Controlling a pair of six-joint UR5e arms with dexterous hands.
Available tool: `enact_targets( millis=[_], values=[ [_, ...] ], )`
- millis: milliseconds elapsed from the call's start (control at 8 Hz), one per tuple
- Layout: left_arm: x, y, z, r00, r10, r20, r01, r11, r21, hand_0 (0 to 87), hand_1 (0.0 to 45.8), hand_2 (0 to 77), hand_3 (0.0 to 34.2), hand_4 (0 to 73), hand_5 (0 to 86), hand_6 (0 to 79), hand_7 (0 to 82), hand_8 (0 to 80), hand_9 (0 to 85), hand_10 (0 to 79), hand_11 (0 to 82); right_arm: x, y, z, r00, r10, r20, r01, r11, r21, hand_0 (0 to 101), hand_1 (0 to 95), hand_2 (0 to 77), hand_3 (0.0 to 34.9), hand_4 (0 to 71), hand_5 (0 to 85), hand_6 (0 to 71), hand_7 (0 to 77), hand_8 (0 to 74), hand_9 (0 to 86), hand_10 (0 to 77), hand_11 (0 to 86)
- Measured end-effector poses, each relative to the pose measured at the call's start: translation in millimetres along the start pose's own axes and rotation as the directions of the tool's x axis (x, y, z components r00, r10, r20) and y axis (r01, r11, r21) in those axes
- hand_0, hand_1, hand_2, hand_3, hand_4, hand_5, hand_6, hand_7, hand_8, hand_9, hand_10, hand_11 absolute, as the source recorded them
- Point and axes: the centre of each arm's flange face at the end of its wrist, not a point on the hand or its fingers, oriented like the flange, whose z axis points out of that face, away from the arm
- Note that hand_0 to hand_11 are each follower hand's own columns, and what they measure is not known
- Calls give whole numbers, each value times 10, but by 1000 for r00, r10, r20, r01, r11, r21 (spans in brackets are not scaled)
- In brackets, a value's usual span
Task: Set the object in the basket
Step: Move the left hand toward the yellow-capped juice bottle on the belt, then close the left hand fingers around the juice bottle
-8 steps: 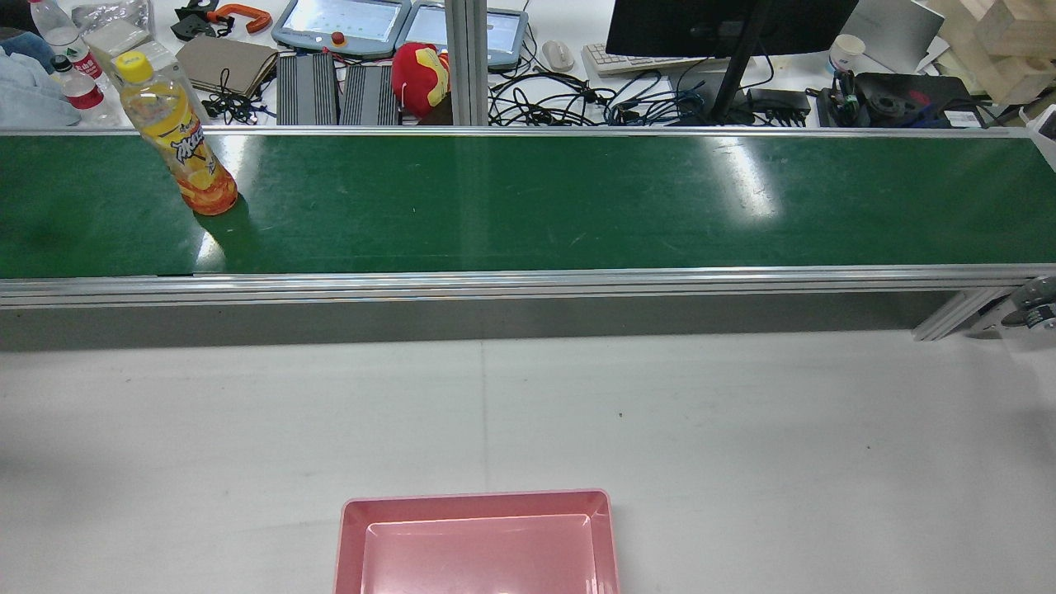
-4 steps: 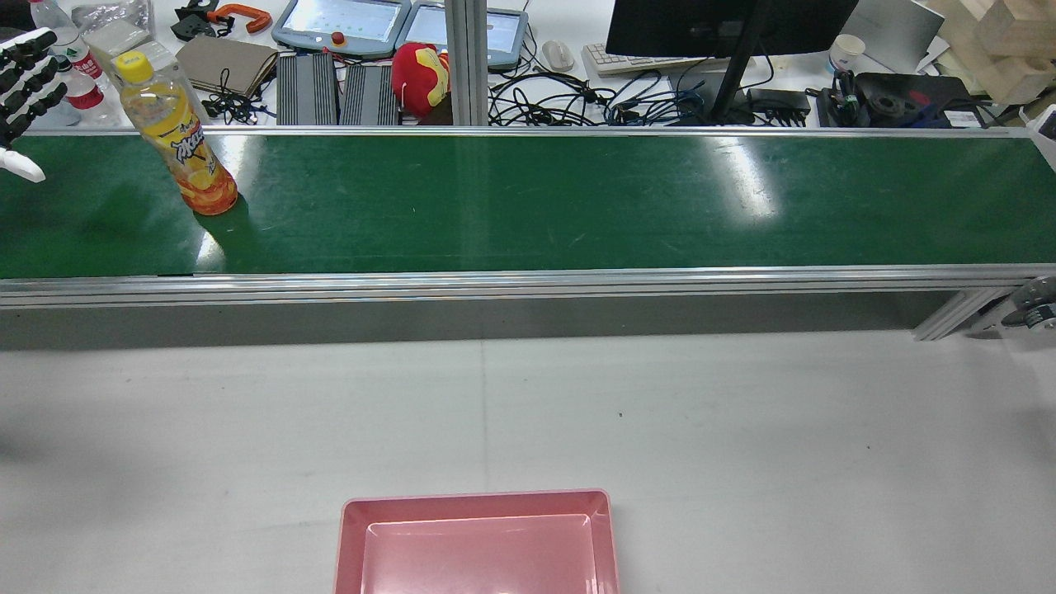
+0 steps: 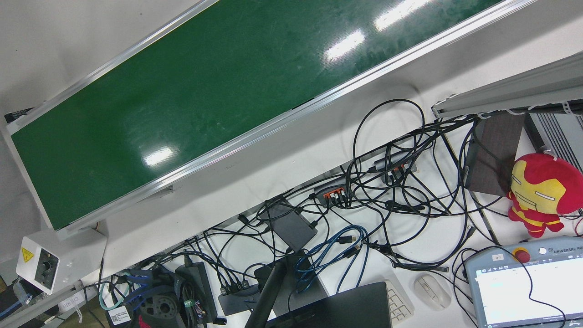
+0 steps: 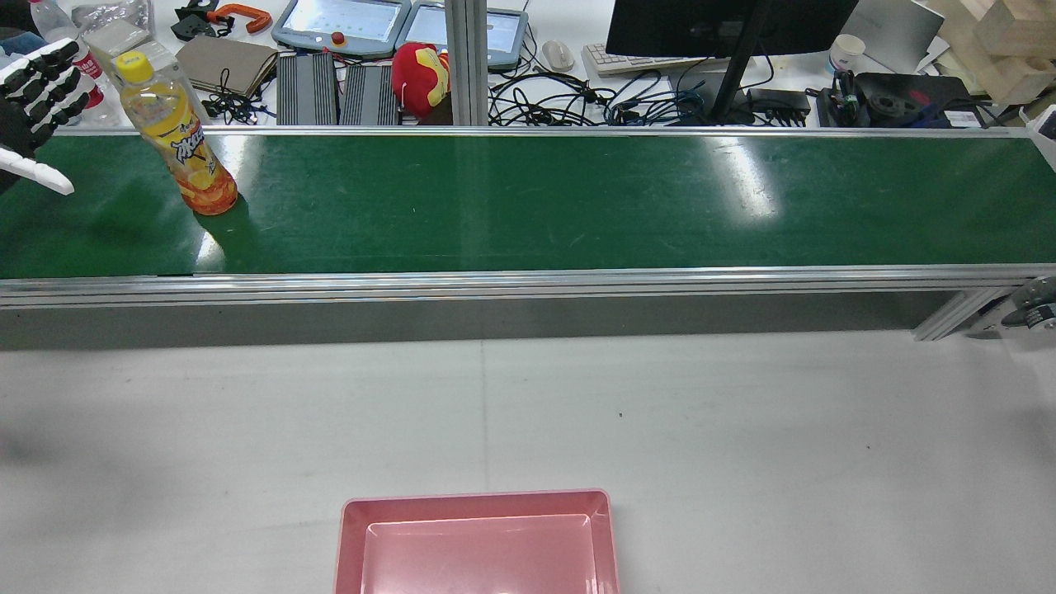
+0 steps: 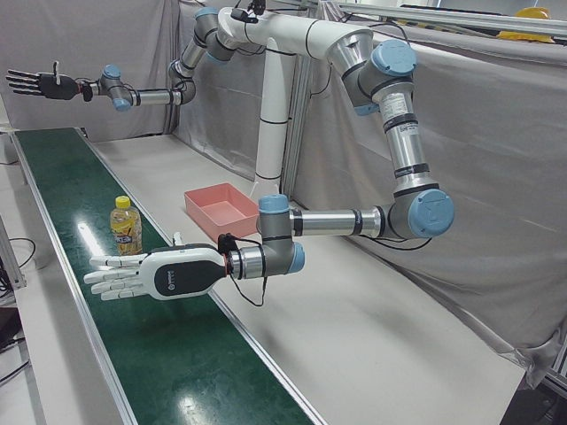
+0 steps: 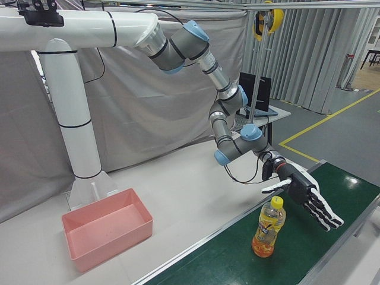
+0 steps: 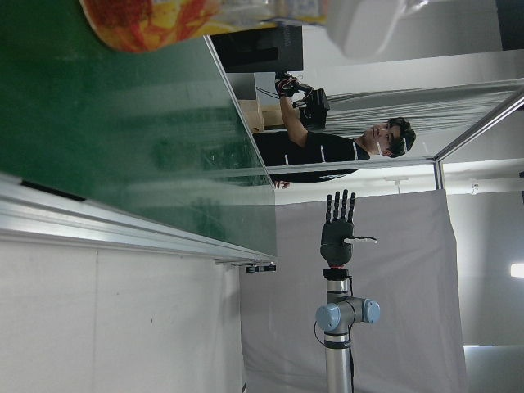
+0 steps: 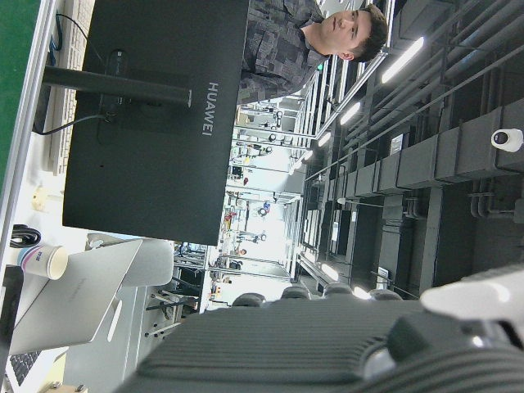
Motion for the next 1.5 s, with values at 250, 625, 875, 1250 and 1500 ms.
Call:
enact_targets(
  millis=[250,625,875,1250,1500],
  values=[
    [-246,112,90,1000,-7,22,8,1000,-3,798,136,0,0,82,93,0,5,11,5,11,60,-3,0,-1,1000,0,1,0,1000,0,1,0,5,2,0,0,0,5,0,0,0,0],
    [-482,372,308,999,-21,49,22,1000,-20,799,104,0,0,93,93,0,5,11,11,11,44,-3,0,-1,1000,0,1,0,1000,0,2,0,5,2,0,0,0,5,0,0,0,0],
    [-691,507,380,998,-41,41,42,999,-26,798,125,0,0,98,109,0,5,11,22,11,49,-1,0,-1,1000,0,0,0,1000,0,0,0,5,2,0,0,0,5,0,0,0,0],
    [-847,713,518,996,-83,34,85,995,-49,798,125,0,0,114,142,0,5,27,38,11,49,-2,0,-1,1000,0,0,0,1000,0,1,0,5,3,0,0,0,5,0,0,0,0],
    [-927,815,606,987,-158,36,161,985,-69,798,136,0,0,114,185,0,5,65,82,38,93,-5,0,-1,1000,0,1,0,1000,0,3,0,5,2,0,0,0,5,0,0,0,0]
  ],
)
